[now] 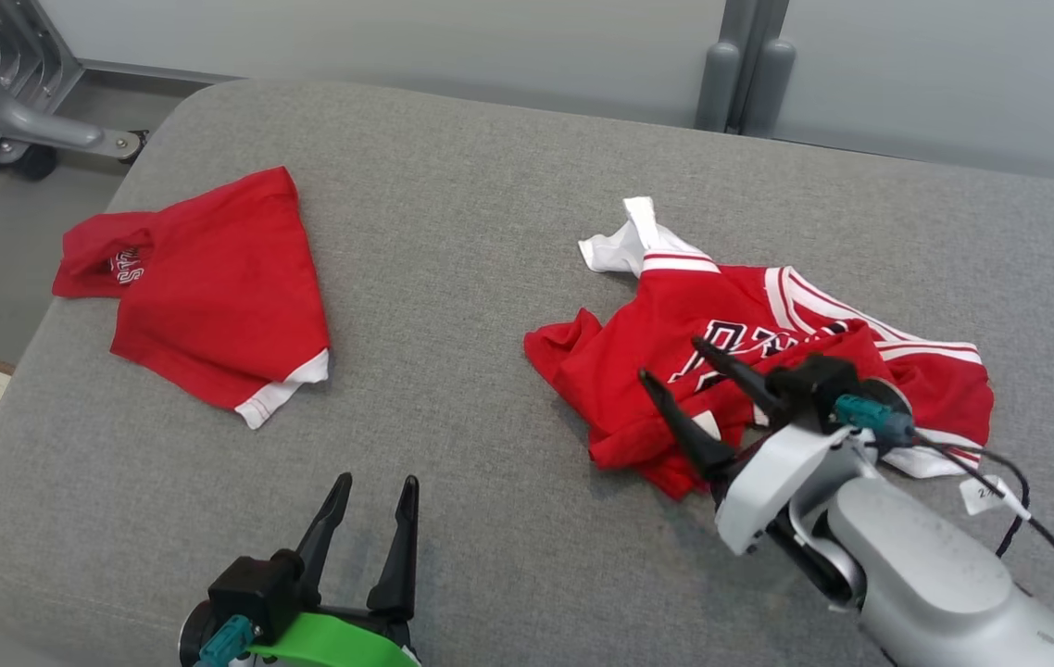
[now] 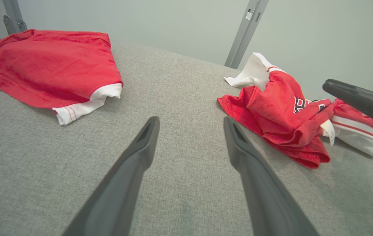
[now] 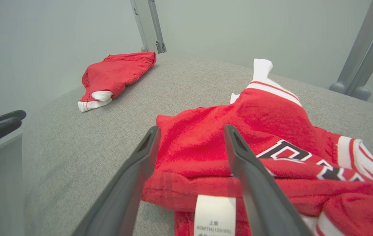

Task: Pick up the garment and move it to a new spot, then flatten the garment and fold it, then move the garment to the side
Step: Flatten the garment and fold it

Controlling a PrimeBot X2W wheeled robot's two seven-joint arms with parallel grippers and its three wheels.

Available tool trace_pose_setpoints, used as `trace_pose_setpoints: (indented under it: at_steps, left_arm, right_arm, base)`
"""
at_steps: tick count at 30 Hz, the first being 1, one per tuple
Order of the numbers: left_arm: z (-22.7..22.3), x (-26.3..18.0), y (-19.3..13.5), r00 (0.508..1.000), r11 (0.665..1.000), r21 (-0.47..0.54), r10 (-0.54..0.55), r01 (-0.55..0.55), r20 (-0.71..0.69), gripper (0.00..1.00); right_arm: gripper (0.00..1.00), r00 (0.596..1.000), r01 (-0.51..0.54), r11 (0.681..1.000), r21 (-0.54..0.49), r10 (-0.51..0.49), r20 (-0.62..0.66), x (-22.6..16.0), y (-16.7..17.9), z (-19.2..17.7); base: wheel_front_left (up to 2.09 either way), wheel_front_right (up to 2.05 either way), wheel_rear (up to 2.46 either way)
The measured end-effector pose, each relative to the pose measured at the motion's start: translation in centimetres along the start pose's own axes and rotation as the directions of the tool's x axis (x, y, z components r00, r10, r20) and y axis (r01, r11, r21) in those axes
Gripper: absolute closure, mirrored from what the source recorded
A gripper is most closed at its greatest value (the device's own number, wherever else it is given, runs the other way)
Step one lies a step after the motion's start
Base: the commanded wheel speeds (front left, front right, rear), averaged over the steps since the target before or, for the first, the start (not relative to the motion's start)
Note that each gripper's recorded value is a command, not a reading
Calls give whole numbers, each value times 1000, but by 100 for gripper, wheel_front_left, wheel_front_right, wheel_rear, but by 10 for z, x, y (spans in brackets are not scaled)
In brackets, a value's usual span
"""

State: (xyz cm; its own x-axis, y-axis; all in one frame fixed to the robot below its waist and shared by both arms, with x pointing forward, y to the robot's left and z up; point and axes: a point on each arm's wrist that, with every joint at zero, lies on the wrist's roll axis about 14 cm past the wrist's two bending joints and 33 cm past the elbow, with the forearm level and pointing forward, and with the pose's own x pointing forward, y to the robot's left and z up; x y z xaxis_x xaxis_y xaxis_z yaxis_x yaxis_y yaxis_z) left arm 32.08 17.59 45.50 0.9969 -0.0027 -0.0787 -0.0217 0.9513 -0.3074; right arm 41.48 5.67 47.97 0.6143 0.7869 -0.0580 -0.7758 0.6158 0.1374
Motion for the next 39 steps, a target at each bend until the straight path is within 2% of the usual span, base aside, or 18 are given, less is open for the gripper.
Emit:
trace_pose_setpoints:
  at_steps: [6, 10, 13, 17, 20, 27, 28, 29, 35, 39]
  left_arm:
    - [1, 4, -3, 1000, 1000, -11, -4, 4, 1, 0]
    - [5, 8, 0, 1000, 1000, -19, 4, -4, 9, 0]
    - [6, 9, 5, 1000, 999, -25, 24, -24, 10, 0]
    - [5, 5, 17, 998, 997, -37, 71, -70, 2, 0]
    - [7, -2, 36, 990, 989, -46, 140, -139, 4, 0]
    - [9, -4, 51, 981, 981, -36, 193, -192, 4, 0]
    - [10, -3, 51, 981, 981, -35, 193, -192, 4, 0]
    - [10, -1, 50, 982, 981, -35, 190, -190, 5, 0]
    - [8, 7, 44, 985, 984, -44, 172, -172, -6, 0]
    - [9, 11, 41, 987, 985, -49, 163, -163, -4, 0]
  right_arm:
    - [0, 998, 36, 997, -74, -33, 46, 23, -34, 33]
    - [0, 999, 46, 990, -134, -48, -9, 45, -55, 37]
    - [0, 995, 57, 987, -152, -69, -76, 59, -72, 29]
    - [0, 977, 76, 990, -120, -98, -192, 75, -88, 5]
    - [0, 948, 77, 992, -100, -104, -302, 86, -97, -20]
    - [0, 889, 70, 997, -42, -82, -451, 92, -97, -68]
    - [35, 884, 66, 997, -41, -78, -460, 93, -96, -71]
    - [100, 882, 65, 997, -41, -76, -466, 95, -97, -72]
    - [100, 896, 94, 992, -81, -119, -428, 107, -122, -69]
    - [100, 926, 210, 968, -135, -241, -289, 115, -176, -35]
  base:
    - [0, 0, 0]
    - [0, 0, 0]
    - [0, 0, 0]
    - [0, 0, 0]
    - [0, 0, 0]
    - [0, 0, 0]
    - [0, 0, 0]
    - [0, 0, 0]
    - [0, 0, 0]
    - [0, 0, 0]
